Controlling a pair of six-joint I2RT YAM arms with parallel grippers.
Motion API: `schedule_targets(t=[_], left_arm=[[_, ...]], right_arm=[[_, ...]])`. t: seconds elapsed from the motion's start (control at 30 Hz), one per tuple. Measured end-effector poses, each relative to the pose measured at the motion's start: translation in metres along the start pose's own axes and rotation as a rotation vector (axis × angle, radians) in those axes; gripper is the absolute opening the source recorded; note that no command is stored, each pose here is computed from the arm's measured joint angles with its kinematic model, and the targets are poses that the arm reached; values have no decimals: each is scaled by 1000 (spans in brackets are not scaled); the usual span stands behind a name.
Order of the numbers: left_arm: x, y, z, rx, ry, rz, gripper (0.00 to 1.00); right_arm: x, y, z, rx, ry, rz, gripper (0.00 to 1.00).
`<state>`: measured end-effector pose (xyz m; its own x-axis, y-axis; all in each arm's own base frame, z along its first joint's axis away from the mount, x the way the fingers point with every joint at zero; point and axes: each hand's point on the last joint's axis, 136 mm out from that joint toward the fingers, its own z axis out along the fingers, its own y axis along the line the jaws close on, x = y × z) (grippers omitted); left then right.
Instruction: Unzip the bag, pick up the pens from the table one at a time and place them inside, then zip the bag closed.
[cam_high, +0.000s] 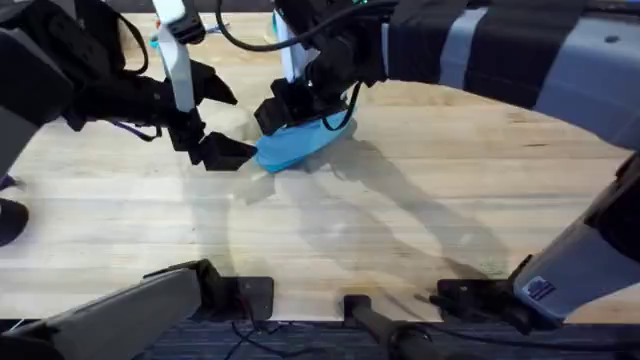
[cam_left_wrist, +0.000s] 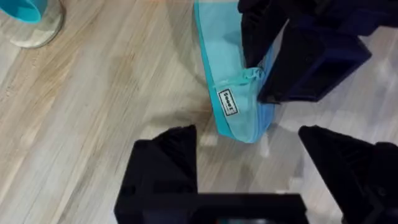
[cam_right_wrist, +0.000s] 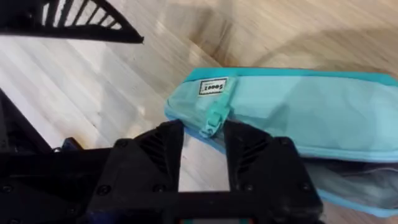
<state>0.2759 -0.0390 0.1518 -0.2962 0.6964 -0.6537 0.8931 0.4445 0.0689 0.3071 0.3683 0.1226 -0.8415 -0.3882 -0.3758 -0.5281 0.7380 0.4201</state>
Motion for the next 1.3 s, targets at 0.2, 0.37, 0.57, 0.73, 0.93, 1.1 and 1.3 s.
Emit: schedule_targets(t=[0.2, 0.37, 0.57, 0.73, 0.93, 1.1, 1.3], left_arm=[[0, 0, 0, 0, 0, 0, 993], [0, 0, 0, 0, 0, 0, 993], [0, 0, 0, 0, 0, 0, 993], [0, 0, 0, 0, 0, 0, 993], [0, 0, 0, 0, 0, 0, 993], [0, 0, 0, 0, 0, 0, 993], [0, 0, 0, 0, 0, 0, 993]], right_arm=[[-1, 2, 0, -10, -1, 22, 66], [-1, 1, 0, -11, -2, 27, 35], [-1, 1, 0, -10, -2, 28, 30], [-3, -2, -2, -9, -5, 35, 31], [-9, -9, -12, -12, -28, 50, 31], [-18, -10, -31, -18, -69, 56, 31], [-27, -16, -49, -18, -111, 65, 31]])
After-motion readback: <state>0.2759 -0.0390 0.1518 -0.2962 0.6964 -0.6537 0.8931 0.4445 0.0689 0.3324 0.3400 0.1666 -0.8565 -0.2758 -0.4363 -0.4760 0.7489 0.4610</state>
